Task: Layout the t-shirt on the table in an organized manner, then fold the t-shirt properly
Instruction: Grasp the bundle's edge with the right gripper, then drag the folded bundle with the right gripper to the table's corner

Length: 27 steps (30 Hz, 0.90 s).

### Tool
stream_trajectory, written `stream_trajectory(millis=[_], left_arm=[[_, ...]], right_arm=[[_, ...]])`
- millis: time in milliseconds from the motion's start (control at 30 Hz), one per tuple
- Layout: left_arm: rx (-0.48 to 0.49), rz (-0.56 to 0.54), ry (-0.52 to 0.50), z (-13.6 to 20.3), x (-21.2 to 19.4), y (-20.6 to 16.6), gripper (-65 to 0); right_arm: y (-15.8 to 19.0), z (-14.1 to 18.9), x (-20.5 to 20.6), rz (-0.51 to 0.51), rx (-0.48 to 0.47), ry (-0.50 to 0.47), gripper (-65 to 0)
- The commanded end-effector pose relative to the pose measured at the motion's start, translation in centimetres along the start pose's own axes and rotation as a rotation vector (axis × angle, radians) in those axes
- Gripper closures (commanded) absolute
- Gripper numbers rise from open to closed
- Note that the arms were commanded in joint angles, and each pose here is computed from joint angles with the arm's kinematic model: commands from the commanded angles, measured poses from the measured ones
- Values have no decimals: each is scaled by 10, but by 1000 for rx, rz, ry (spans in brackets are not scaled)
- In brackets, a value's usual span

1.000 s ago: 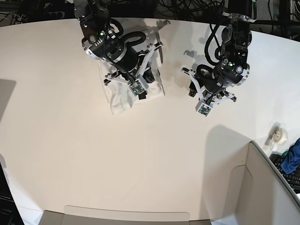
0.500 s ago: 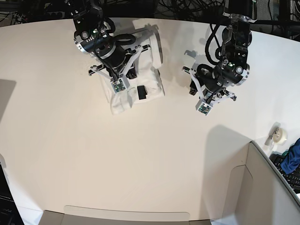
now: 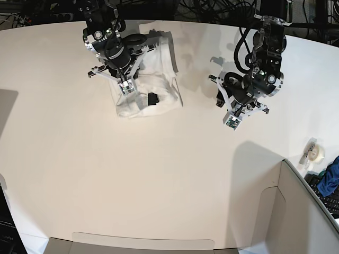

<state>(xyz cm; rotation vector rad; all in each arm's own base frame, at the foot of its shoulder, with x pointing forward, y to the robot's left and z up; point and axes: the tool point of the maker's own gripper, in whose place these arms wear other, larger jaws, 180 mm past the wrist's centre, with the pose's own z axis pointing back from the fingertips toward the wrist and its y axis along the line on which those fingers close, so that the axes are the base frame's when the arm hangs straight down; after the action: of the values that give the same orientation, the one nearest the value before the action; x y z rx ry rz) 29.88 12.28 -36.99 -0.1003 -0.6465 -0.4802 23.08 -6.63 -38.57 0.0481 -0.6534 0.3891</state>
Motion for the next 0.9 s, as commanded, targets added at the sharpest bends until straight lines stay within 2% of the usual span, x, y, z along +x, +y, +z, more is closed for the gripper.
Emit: stream_trajectory(millis=[0, 233, 533, 733, 867], left_arm=[[10, -9, -45, 4, 12, 3, -199], [-5, -1, -57, 4, 4, -5, -199], [-4, 3, -58, 4, 3, -4, -199], [-7, 0, -57, 4, 3, -6, -199], [-9, 2, -59, 4, 3, -6, -199]], right_arm=[[-7, -1, -7, 13, -25, 32, 0], [-47, 2, -20, 58, -84, 72, 0], [-127, 24, -50, 126, -236, 155, 0], [-200, 53, -65, 194, -380, 227, 0], [-252, 72, -89, 252, -421, 340, 0]])
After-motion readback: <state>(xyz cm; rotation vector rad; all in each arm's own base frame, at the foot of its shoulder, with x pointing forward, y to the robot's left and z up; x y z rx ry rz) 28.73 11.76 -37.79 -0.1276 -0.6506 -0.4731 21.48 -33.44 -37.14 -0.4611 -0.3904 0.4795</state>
